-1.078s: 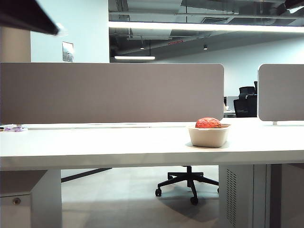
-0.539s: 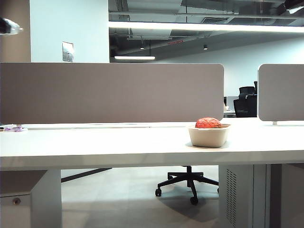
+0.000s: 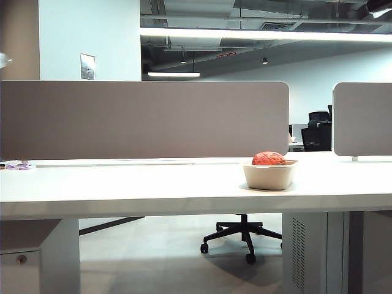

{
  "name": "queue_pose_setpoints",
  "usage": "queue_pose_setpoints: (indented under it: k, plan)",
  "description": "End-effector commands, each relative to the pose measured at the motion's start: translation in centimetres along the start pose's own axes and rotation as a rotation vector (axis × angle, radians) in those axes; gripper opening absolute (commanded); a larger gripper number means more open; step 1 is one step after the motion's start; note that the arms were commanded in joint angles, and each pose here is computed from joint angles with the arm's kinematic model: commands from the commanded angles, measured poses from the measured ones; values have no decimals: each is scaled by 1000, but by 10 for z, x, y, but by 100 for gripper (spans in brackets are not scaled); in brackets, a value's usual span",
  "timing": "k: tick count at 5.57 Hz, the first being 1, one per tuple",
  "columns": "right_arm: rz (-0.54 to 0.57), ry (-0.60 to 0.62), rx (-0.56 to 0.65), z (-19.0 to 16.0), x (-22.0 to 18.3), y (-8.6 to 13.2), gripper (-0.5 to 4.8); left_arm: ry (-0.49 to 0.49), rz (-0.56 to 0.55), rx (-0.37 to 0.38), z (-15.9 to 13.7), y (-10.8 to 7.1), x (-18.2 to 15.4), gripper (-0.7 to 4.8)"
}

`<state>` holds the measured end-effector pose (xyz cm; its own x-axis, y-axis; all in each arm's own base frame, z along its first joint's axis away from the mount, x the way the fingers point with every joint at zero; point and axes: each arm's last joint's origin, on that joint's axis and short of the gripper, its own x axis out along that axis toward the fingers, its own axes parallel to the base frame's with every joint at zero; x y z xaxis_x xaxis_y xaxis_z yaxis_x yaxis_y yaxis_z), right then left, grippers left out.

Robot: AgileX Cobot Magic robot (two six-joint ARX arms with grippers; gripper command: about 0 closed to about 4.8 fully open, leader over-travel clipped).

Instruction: Pick up the orange and place it into the paper lunchbox.

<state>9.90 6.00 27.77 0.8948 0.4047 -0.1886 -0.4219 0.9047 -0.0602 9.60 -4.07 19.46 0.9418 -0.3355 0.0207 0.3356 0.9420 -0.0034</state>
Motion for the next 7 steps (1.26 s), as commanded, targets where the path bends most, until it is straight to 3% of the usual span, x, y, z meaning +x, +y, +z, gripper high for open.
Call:
queue_pose_setpoints:
  k: [1, 3, 5, 7]
  plan:
    - [0, -13, 3, 2, 0, 0, 3, -17, 387, 3, -17, 37, -15, -6]
    - [0, -13, 3, 2, 0, 0, 3, 33, 386, 11, -31, 37, -12, -6]
    - [0, -14, 3, 2, 0, 0, 3, 42, 344, 35, -32, 31, -11, -6]
    - [0, -14, 3, 2, 0, 0, 3, 41, 371, 32, -31, 32, -11, 19]
